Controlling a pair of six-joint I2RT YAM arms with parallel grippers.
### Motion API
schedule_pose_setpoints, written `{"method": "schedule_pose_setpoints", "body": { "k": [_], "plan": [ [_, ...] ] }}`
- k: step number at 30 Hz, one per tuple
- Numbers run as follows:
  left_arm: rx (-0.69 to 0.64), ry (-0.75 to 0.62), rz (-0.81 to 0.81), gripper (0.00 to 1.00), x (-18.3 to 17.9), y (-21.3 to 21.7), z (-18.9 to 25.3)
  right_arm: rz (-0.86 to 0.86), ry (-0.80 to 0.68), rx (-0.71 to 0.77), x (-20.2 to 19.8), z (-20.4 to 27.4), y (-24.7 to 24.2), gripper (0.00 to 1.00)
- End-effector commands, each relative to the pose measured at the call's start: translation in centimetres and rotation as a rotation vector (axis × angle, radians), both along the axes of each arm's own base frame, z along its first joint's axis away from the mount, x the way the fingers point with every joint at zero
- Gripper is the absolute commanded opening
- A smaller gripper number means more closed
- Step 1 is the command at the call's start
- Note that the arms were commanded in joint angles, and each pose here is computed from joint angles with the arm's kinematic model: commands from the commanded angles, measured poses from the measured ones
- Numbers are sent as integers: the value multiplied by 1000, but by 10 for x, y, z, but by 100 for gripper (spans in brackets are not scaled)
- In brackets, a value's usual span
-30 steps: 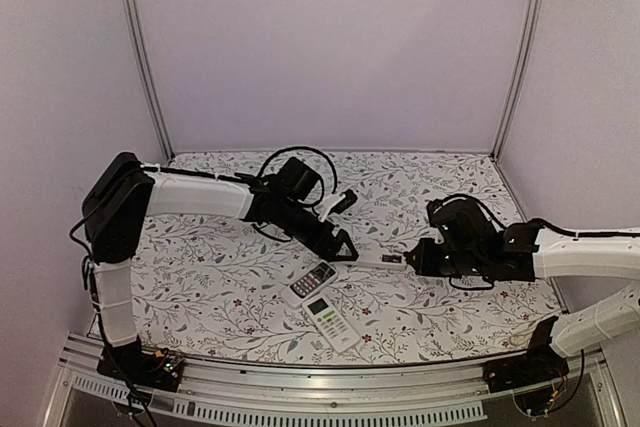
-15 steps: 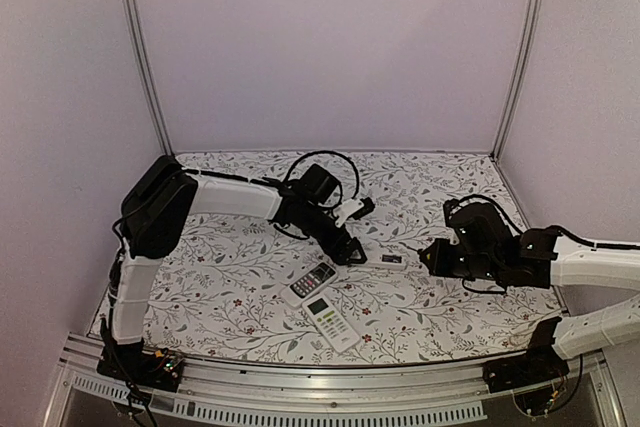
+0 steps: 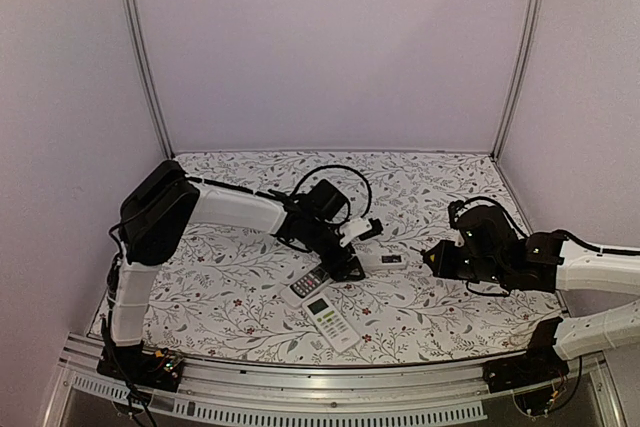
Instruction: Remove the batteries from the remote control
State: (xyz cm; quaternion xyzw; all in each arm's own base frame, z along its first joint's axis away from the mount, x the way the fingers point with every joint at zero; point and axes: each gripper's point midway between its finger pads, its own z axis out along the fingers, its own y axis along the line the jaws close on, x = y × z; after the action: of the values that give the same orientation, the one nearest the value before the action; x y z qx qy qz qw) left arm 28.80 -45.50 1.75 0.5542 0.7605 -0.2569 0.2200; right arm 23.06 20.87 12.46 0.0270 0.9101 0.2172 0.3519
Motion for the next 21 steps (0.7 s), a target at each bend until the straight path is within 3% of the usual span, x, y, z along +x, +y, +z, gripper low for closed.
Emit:
{"method": "schedule_pose_setpoints", "body": {
  "k": [1, 11, 18, 21],
  "plan": [
    [28, -89, -18, 73, -5, -2, 8, -19, -6, -6, 1, -1, -5, 0],
    [54, -163, -46, 41, -17, -11, 8, -22, -8, 4, 1, 0, -6, 0],
    [-33, -187, -60, 13, -32, -16, 52, -3, -23, -25, 2, 3, -12, 0],
    [-44, -189, -86, 7, -51, -13, 65, 43, -16, -36, -1, 3, -13, 0]
  ]
}}
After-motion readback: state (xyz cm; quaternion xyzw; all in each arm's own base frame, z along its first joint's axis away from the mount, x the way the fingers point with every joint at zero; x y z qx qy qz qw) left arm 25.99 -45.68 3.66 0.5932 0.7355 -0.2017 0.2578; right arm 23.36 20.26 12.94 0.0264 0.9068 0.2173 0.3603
